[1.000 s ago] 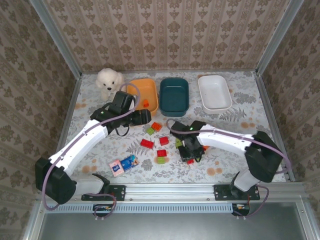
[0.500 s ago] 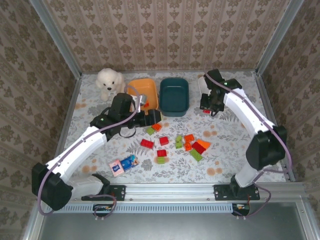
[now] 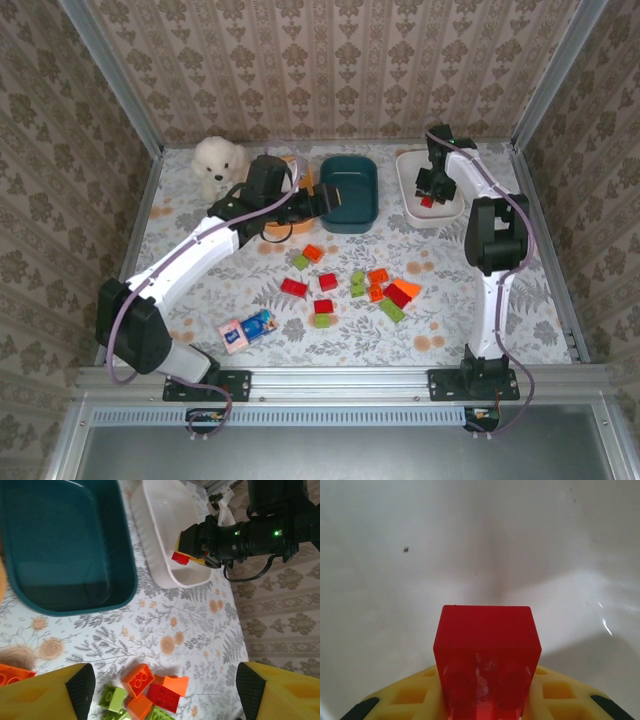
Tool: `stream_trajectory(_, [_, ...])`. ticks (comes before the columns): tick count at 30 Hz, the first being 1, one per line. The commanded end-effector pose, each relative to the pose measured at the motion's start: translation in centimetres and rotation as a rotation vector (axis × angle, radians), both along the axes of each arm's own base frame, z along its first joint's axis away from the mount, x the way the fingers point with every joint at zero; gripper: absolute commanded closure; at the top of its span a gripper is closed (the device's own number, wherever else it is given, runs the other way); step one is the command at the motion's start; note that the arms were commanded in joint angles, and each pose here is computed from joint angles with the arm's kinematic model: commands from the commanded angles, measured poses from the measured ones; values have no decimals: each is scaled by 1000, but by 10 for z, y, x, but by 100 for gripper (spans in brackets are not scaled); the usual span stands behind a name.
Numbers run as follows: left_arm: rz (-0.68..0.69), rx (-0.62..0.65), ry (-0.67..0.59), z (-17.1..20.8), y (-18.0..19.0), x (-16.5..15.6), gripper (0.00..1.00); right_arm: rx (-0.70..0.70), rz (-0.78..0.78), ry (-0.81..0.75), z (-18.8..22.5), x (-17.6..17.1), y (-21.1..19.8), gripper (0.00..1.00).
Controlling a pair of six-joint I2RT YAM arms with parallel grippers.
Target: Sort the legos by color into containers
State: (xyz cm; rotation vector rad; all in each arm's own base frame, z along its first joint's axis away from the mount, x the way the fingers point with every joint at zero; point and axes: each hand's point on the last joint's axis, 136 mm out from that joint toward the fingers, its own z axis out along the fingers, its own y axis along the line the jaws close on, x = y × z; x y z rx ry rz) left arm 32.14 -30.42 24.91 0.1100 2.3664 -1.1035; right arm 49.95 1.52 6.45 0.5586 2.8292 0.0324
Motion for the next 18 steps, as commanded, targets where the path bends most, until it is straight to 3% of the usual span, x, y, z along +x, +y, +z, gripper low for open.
stream_trajectory(1, [34,101,22,-15,13,-1,24,24,24,71,-13,-3,5,75])
stream_trajectory(2, [43,119,33,-21,16,-3,24,23,23,72,-15,-1,5,72])
stream_trajectory(7, [84,212,78,-47,35,-11,24,16,31,24,3,8,3,39])
stream_trajectory(13, [177,318,175,-83,63,-21,24,32,53,-176,88,18,10,32])
stream_trajectory(18, [137,373,184,-105,69,-31,26,87,92,-355,155,-8,37,32])
